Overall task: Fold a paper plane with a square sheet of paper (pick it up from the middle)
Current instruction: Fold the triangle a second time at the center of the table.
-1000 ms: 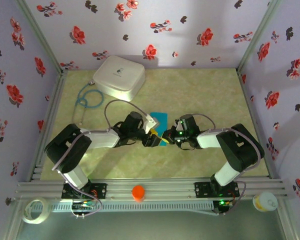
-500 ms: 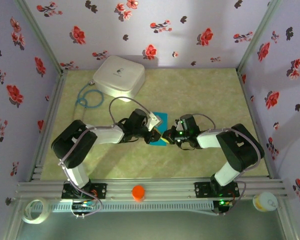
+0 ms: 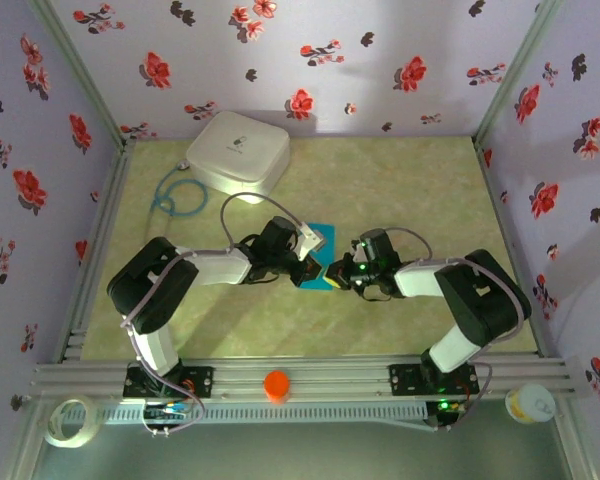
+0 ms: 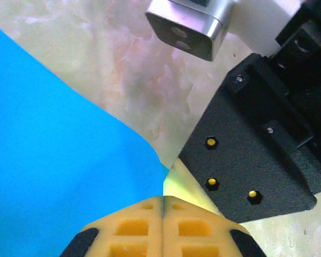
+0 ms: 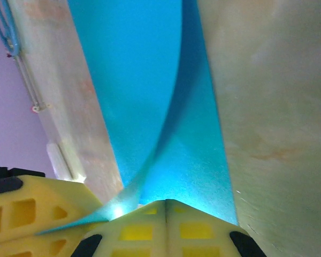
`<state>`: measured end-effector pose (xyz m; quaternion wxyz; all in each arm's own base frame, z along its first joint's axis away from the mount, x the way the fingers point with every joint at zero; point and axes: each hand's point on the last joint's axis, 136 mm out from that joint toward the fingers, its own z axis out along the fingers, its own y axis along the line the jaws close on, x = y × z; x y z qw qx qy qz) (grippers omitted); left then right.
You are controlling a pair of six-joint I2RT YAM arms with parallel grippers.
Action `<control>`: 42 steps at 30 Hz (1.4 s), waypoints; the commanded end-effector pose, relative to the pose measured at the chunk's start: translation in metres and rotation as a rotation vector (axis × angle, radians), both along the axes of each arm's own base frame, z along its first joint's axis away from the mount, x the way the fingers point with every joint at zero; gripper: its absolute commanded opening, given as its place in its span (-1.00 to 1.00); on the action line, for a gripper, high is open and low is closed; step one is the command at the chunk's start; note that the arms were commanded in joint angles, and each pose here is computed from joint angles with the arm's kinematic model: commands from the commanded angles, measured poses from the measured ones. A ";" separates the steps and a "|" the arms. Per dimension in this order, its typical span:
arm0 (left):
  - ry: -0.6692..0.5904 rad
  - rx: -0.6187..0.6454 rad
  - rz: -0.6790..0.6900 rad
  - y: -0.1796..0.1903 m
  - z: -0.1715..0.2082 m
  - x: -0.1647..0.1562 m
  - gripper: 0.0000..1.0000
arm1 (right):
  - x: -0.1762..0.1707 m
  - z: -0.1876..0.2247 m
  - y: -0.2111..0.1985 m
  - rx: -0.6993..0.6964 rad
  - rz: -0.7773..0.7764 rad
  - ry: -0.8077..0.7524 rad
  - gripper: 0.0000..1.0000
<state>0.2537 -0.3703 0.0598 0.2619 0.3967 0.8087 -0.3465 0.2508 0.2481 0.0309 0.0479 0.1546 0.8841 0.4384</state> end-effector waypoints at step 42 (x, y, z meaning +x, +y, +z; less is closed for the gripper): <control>0.238 -0.155 0.275 -0.020 0.002 0.026 -1.00 | 0.003 -0.004 -0.028 -0.230 0.043 -0.005 -1.00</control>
